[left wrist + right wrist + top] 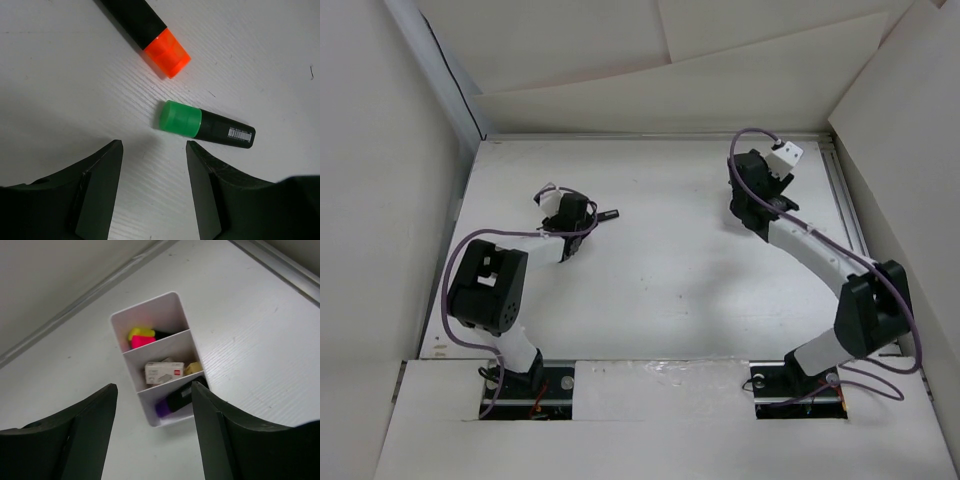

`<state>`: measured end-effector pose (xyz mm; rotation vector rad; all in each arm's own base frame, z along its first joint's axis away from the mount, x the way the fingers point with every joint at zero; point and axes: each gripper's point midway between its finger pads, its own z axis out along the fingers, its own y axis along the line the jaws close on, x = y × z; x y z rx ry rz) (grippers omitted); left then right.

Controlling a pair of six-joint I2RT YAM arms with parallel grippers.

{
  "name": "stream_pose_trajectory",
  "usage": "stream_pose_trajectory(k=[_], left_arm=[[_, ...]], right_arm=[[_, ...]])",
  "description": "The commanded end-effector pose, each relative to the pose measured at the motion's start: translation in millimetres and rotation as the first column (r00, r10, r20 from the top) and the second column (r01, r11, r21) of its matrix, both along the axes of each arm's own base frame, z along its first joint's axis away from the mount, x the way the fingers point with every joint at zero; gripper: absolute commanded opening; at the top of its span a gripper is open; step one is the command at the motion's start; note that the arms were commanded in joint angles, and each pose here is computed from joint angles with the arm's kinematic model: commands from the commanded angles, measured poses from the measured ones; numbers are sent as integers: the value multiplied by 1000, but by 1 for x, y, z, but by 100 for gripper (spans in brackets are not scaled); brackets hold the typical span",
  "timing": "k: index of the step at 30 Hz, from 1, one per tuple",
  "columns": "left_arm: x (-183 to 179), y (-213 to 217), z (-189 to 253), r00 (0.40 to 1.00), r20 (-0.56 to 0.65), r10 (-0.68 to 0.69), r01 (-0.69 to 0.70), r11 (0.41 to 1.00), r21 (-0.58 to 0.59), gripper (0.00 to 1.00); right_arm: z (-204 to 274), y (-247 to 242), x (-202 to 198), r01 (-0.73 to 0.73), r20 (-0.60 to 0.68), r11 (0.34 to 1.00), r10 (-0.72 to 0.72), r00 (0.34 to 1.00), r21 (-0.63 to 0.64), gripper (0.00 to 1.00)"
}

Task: Sort the stationery into containers
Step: Place the stationery in the storage box, then move the stationery to the center of the board.

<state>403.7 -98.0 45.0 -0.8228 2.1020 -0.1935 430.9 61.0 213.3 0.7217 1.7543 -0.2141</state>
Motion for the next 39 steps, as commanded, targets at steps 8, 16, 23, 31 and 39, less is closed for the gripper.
stream_pose_trajectory(k=[8, 16, 23, 31, 39], left_arm=[[25, -10, 13, 1000, 11, -18, 18, 1000, -13, 50], [29, -19, 12, 1000, 2, 9, -8, 996, -84, 51], [30, -28, 4, 1000, -6, 18, -19, 988, -151, 51], [35, -33, 0, 998, -30, 61, -66, 977, -204, 50], [45, -30, -1, 992, -44, 114, -121, 971, -204, 50]], right_arm=[[28, 50, -27, -251, 68, 965, 246, 967, 72, 68], [26, 65, -37, -317, 63, 945, 313, 948, 80, 68], [38, 66, -49, -353, 97, 932, 344, 934, 89, 68], [52, 72, -58, -402, 133, 910, 388, 912, 102, 69], [55, 73, -62, -420, 144, 901, 404, 904, 109, 69]])
